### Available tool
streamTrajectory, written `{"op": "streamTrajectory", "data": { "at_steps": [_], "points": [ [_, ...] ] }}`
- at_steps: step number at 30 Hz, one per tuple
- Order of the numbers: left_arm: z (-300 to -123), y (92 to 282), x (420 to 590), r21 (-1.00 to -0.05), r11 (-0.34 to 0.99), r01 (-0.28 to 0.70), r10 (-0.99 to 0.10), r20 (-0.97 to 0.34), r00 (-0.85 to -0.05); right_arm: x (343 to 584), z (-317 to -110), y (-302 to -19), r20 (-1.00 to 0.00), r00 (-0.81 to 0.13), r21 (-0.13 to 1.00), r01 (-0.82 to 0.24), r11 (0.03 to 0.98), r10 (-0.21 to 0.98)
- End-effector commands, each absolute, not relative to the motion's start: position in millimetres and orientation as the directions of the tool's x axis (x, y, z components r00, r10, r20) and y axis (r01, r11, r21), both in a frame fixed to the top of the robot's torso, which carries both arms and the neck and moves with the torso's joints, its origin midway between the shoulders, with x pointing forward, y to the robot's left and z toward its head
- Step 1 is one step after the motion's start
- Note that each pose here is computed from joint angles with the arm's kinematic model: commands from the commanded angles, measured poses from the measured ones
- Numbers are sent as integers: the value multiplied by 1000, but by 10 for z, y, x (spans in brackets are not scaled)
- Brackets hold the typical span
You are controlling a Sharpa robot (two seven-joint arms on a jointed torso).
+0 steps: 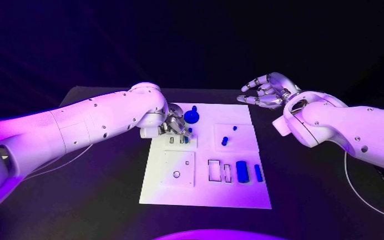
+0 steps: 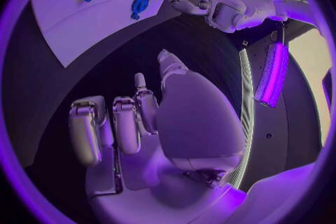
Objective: Assemble the parts on the task board
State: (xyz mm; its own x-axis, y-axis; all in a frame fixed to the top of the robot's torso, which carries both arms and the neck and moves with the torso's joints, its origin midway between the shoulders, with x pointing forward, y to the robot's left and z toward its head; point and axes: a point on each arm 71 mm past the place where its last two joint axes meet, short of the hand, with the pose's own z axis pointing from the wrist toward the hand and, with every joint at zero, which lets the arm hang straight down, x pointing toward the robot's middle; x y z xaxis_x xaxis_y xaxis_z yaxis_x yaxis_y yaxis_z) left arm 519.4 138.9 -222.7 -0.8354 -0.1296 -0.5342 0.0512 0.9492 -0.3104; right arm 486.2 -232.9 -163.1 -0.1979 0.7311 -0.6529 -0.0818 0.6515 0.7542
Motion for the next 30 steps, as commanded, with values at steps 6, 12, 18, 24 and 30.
{"op": "streamTrajectory", "data": {
  "at_steps": [6,12,18,24,30],
  "points": [
    [-2238,1375,5184,-318,947,51,-126,-509,-851,4861,-1634,-2313,-660,-214,748,-91,658,720],
    [-2239,1387,5184,-341,940,29,-154,-496,-855,4865,-1638,-2317,-661,-216,746,-89,660,719],
    [-2239,1393,5180,-364,931,8,-180,-481,-858,4872,-1643,-2320,-662,-218,745,-86,661,717],
    [-2233,1425,5168,-386,922,-14,-211,-472,-856,4876,-1647,-2328,-663,-219,744,-84,663,716],
    [-2195,1515,5152,-413,910,-44,-261,-485,-835,4875,-1648,-2342,-663,-219,743,-83,664,716]
  ]
}}
